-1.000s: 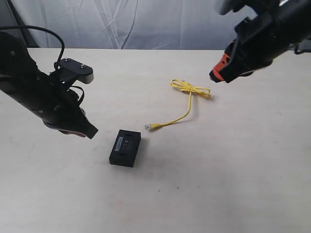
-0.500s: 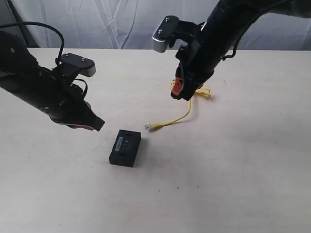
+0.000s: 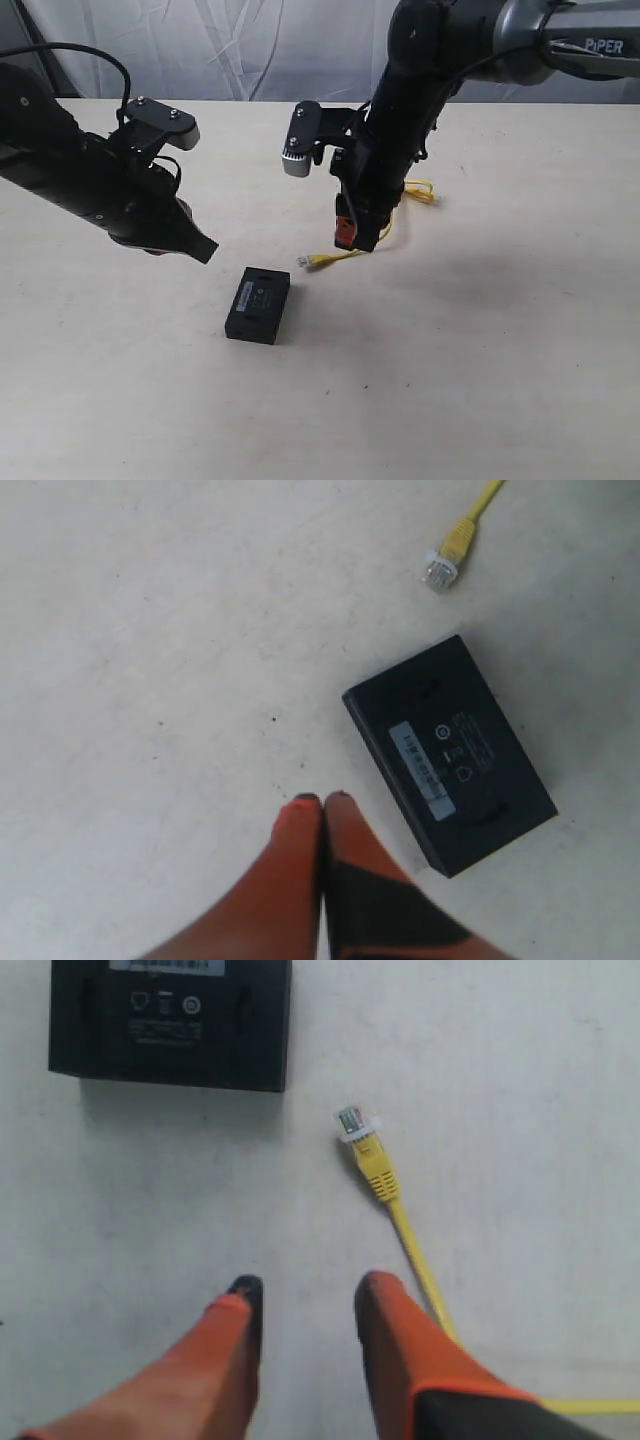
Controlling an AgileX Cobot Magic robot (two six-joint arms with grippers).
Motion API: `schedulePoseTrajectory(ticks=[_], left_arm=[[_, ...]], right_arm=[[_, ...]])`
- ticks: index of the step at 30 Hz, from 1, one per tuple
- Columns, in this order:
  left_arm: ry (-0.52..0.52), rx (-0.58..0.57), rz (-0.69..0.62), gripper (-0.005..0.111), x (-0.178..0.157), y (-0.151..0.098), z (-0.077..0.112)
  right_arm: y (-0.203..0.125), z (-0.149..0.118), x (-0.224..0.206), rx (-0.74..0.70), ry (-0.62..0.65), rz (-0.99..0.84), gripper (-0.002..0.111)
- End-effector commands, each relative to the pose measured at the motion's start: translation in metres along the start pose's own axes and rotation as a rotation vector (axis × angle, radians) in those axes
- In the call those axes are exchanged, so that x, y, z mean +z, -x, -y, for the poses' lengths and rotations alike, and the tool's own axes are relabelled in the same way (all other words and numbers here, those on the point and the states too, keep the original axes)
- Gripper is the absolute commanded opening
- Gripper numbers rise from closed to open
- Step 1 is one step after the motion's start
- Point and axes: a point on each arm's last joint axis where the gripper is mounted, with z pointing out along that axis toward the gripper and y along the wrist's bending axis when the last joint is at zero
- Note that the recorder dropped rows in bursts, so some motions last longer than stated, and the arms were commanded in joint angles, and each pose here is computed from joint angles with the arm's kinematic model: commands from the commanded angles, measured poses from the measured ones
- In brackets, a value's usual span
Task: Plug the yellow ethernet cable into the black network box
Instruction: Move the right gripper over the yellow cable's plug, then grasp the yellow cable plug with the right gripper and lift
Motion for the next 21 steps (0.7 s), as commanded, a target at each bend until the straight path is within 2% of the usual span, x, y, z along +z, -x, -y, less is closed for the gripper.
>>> schedulePoseTrajectory(ticks=[1,7,13,21], left_arm=[[0.005,0.003,0.017,0.0,-0.002,0.001,0.0],[-0.008,-0.027,-0.017,0.0,0.014,-0.003,-0.003],[-0.025,-0.065,-0.061,0.0,0.036,-0.009,-0.007],[-0.032,-0.06,-0.069,0.0,0.039,-0.01,-0.007]], right_arm=[[0.001,0.004,0.01,-0.086,-0.001,0.013,0.045],[0.012,0.004,0.018,-0.267,0.013,0.142,0.043],[0.011,0.008,0.03,-0.276,0.002,0.144,0.043],[0.006,0.012,0.044,-0.281,0.004,0.114,0.043]])
